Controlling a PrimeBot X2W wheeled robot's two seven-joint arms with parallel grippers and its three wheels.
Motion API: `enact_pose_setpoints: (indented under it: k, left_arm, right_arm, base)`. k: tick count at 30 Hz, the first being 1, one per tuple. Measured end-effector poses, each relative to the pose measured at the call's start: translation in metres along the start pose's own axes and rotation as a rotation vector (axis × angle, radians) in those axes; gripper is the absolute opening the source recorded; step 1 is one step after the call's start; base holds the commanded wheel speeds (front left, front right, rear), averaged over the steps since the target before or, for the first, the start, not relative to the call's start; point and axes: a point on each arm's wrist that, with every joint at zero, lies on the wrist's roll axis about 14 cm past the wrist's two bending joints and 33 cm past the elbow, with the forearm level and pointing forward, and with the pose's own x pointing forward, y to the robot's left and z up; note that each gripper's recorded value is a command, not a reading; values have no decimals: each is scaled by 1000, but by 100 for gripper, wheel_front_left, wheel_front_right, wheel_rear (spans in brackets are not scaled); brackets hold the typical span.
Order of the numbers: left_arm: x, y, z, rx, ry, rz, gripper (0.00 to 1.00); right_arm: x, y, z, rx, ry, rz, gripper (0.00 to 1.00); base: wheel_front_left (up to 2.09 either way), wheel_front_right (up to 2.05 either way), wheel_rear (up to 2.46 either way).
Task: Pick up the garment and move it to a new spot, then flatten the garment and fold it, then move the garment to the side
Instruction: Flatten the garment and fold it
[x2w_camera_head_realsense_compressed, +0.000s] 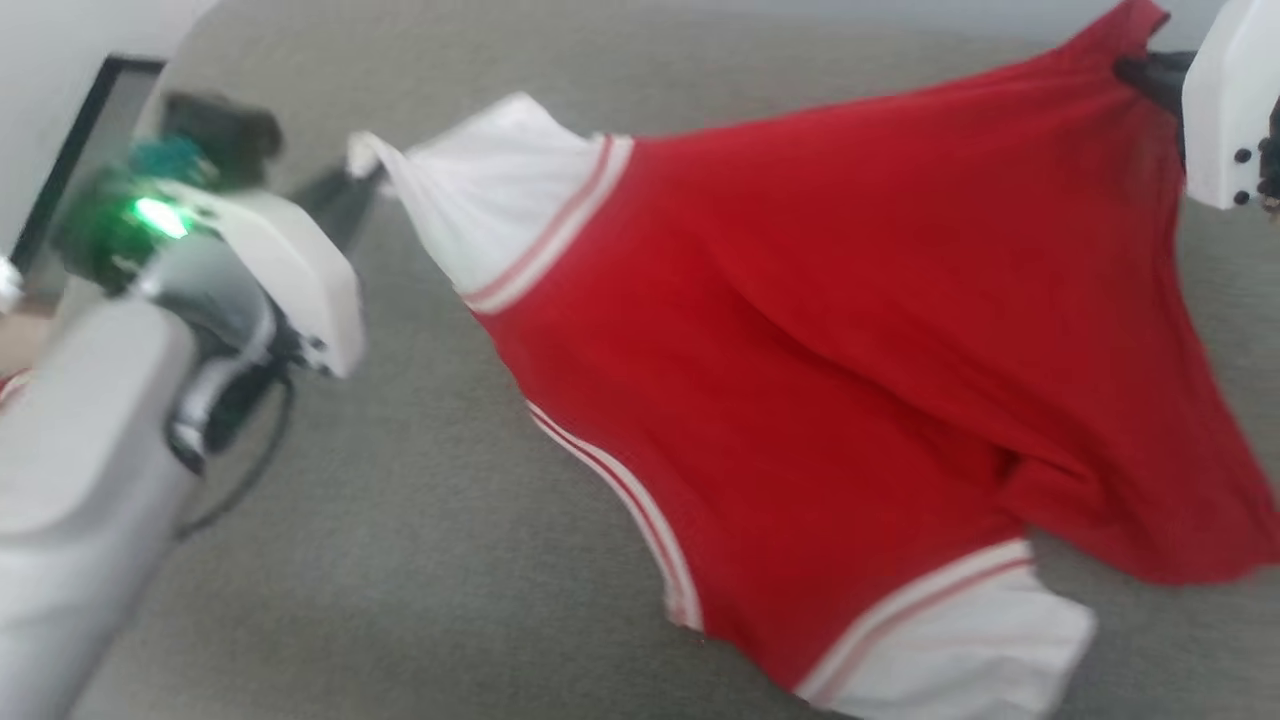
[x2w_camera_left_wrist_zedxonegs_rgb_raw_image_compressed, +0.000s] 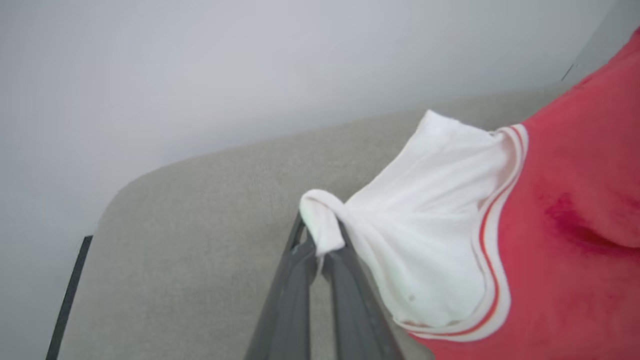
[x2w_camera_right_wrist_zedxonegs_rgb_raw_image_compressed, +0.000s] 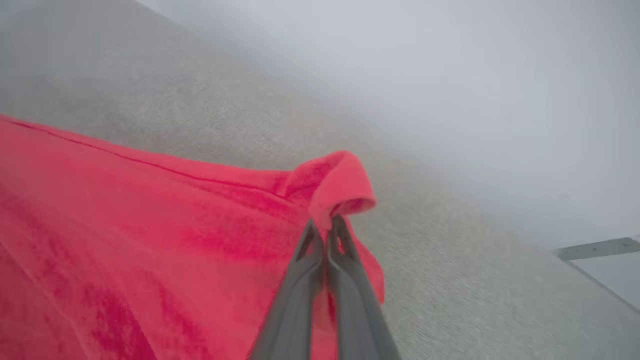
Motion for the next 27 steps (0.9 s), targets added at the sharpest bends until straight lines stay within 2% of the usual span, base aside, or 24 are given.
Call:
enact_pose_setpoints:
  k: [6, 7, 16, 22, 27]
  left_arm:
    - [1, -7, 74, 109, -83, -35, 0]
    - [-2, -13, 97, 136, -112, -48, 0]
    - [-16, -32, 174, 218, -199, -82, 0]
    - [-14, -39, 199, 231, -243, -83, 0]
    - [2, -28, 211, 228, -293, -30, 0]
  right_arm:
    - [-59, -17, 28, -16, -133, -67, 0]
    - [-79, -22, 37, -24, -172, -88, 0]
    - [-163, -38, 67, -36, -323, -181, 0]
    - [-187, -46, 72, -1, -385, -226, 0]
    - [-175, -53, 75, 34, -427, -253, 0]
  base:
    - [0, 0, 0]
    - [0, 0, 0]
    - [0, 0, 0]
    - [0, 0, 0]
    - [0, 0, 0]
